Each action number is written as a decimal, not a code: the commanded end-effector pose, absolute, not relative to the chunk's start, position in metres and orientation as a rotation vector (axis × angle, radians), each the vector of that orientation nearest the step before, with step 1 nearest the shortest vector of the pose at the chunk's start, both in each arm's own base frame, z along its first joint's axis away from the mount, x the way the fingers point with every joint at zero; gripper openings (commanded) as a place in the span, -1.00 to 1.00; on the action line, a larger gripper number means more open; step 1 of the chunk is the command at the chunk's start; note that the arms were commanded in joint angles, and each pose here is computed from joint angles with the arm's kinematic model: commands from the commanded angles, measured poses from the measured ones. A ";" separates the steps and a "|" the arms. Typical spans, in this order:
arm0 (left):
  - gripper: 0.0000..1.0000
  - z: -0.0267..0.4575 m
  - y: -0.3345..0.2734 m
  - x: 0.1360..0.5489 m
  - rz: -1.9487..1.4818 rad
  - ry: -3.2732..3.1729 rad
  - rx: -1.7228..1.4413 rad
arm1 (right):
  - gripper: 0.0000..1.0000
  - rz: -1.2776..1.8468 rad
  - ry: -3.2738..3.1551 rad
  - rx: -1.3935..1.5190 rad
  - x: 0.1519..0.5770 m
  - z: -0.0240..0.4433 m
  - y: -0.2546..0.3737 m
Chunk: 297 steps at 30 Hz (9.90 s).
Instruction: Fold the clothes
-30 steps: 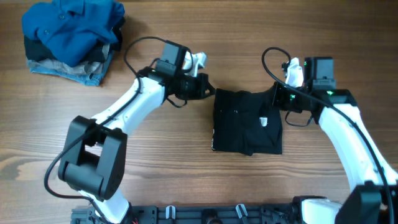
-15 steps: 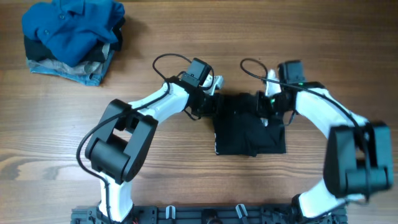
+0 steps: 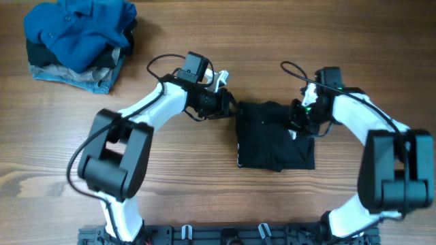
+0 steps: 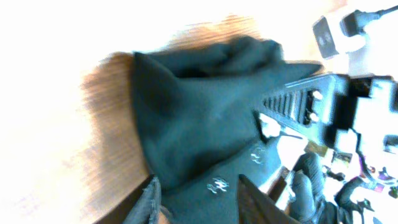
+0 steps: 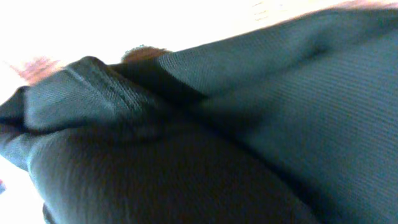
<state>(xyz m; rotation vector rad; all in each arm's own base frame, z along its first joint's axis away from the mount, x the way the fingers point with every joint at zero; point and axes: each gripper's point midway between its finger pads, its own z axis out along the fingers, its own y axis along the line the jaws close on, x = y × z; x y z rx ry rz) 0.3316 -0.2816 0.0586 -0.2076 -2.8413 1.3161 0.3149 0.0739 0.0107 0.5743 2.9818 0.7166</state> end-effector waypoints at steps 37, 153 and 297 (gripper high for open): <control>-0.56 0.049 -0.215 0.353 1.001 -2.924 0.013 | -0.75 0.402 2.736 0.501 0.310 0.106 0.030; 1.00 0.064 -0.286 0.289 0.795 -2.825 -0.208 | -0.91 0.568 2.992 0.220 0.302 0.021 0.071; -0.92 0.074 -0.299 0.318 1.284 -2.825 -0.262 | -0.91 0.524 2.612 0.300 0.323 0.152 0.054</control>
